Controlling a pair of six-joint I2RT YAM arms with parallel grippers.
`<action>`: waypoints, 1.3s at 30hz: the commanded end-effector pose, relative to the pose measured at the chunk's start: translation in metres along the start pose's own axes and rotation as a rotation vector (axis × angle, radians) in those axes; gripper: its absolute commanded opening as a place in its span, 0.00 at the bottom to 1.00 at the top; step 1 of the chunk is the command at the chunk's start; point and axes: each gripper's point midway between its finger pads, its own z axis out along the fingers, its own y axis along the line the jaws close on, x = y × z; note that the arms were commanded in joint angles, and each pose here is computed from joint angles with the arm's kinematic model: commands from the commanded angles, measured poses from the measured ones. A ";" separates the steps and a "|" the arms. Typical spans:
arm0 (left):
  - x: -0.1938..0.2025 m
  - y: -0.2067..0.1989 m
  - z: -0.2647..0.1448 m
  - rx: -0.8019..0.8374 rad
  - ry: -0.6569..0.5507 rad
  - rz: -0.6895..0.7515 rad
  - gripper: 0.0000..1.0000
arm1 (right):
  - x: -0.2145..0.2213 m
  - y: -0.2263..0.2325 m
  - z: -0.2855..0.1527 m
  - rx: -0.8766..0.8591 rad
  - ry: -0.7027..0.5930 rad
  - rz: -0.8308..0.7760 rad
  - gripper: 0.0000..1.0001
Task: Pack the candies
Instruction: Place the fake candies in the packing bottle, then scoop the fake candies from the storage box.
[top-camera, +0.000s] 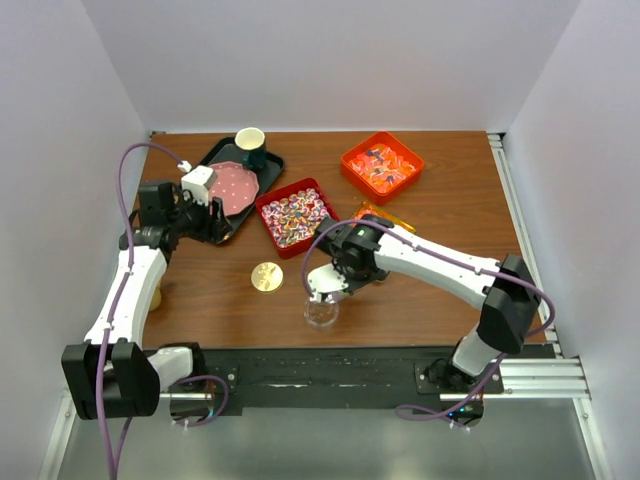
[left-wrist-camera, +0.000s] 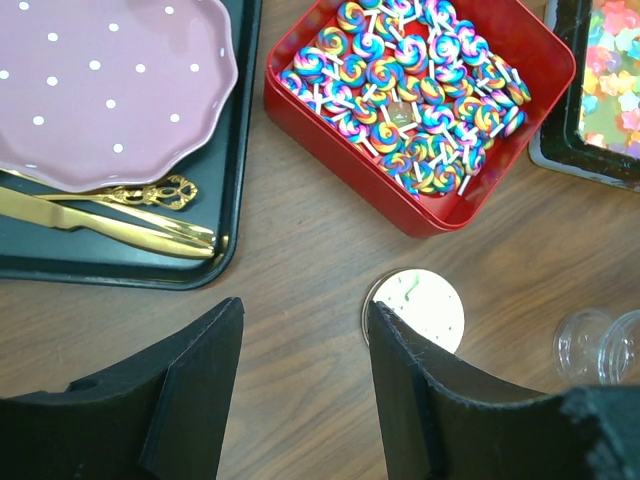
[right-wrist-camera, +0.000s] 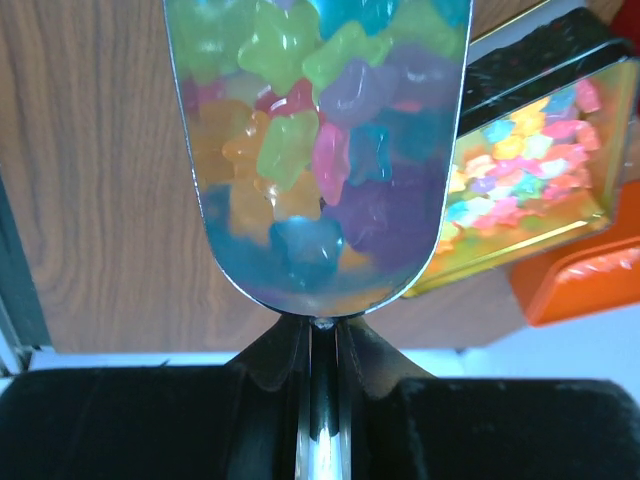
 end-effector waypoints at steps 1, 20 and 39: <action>-0.013 0.005 -0.004 -0.028 -0.059 0.000 0.58 | 0.004 -0.005 -0.023 0.069 0.116 -0.051 0.00; -0.010 -0.037 0.004 0.220 -0.076 -0.076 0.57 | 0.003 -0.001 -0.054 0.160 0.222 -0.058 0.00; -0.013 -0.166 0.011 0.858 -0.004 -0.149 0.00 | -0.073 -0.074 -0.084 0.061 -0.329 0.450 0.00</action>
